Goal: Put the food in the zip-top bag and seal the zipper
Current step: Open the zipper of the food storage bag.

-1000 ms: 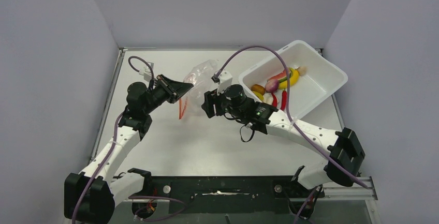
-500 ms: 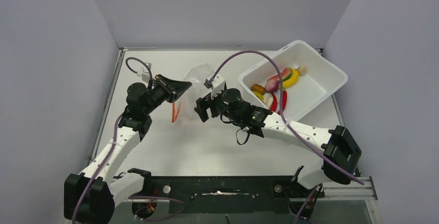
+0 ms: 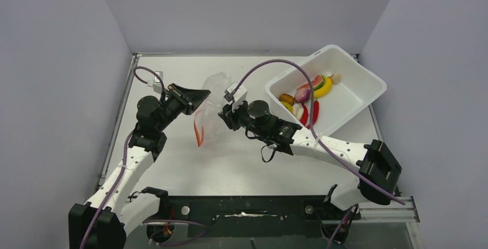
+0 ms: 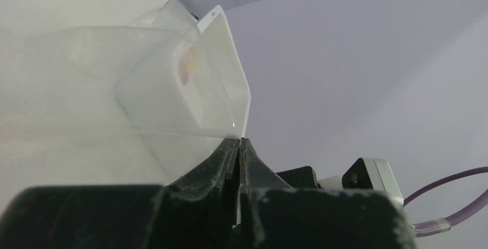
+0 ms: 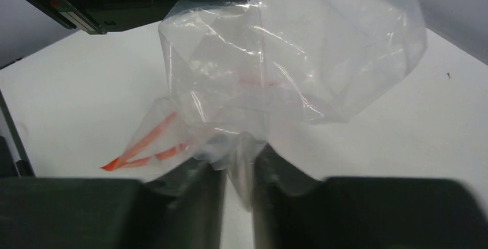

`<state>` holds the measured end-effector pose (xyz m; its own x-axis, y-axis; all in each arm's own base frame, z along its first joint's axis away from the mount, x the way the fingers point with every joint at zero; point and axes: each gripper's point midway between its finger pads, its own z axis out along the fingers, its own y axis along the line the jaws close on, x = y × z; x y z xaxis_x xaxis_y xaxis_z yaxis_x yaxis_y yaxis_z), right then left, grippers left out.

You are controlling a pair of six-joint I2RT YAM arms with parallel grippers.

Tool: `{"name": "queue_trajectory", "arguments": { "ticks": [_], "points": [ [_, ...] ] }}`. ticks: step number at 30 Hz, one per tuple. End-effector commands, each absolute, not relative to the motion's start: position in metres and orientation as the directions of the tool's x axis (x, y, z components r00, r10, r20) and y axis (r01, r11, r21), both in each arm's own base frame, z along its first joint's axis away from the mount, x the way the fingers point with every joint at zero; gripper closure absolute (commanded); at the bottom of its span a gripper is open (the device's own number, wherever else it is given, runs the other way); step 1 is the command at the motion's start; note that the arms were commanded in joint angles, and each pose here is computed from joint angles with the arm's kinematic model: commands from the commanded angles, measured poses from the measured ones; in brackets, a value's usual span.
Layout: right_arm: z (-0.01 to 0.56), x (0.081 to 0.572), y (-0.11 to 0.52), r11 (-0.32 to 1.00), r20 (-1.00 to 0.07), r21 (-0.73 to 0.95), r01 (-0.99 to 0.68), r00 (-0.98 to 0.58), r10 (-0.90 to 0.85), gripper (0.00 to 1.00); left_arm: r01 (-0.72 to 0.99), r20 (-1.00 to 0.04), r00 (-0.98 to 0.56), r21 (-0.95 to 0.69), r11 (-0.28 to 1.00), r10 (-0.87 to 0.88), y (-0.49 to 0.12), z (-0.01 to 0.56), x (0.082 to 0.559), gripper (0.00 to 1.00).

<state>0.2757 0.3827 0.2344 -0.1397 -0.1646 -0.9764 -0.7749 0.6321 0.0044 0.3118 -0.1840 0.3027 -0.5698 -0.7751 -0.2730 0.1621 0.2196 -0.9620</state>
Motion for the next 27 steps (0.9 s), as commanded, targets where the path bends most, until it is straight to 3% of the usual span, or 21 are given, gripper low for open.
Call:
{"name": "queue_trajectory", "arguments": {
  "ticks": [1,2,4,6,12,16,18,22,27],
  "points": [
    [0.282,0.273,0.381,0.638,-0.992,0.083,-0.765,-0.122,-0.018,0.90,0.300,-0.347,-0.516,-0.930,0.214,-0.783,-0.180,0.335,0.303,0.91],
    [0.288,0.268,0.379,0.619,-0.991,0.107,-0.778,-0.134,0.002,0.99,0.328,-0.385,-0.501,-0.913,0.241,-0.775,-0.179,0.337,0.301,0.82],
    [0.297,0.257,0.376,0.586,-0.986,0.149,-0.796,-0.165,0.027,1.00,0.372,-0.459,-0.465,-0.877,0.303,-0.757,-0.176,0.339,0.298,0.68],
    [0.301,0.248,0.370,0.573,-0.981,0.176,-0.800,-0.192,0.033,1.00,0.414,-0.533,-0.421,-0.833,0.367,-0.734,-0.173,0.341,0.295,0.61],
    [0.313,0.236,0.334,0.571,-0.962,0.241,-0.785,-0.273,0.031,1.00,0.574,-0.831,-0.220,-0.534,0.621,-0.511,-0.162,0.337,0.278,0.55],
    [0.322,0.238,0.305,0.534,-0.919,0.366,-0.762,-0.386,0.078,1.00,0.656,-0.953,-0.058,-0.261,0.708,-0.298,-0.157,0.321,0.261,0.52],
    [0.328,0.238,0.294,0.514,-0.906,0.402,-0.758,-0.410,0.104,1.00,0.683,-0.981,0.020,-0.128,0.720,-0.193,-0.156,0.313,0.253,0.47],
    [0.336,0.242,0.280,0.514,-0.898,0.414,-0.751,-0.429,0.097,1.00,0.779,-0.997,0.078,0.056,0.625,-0.008,-0.167,0.285,0.232,0.44],
    [0.352,0.237,0.277,0.459,-0.886,0.443,-0.770,-0.453,0.097,1.00,0.836,-0.989,0.121,0.146,0.529,0.082,-0.176,0.257,0.222,0.44]
  ]
}}
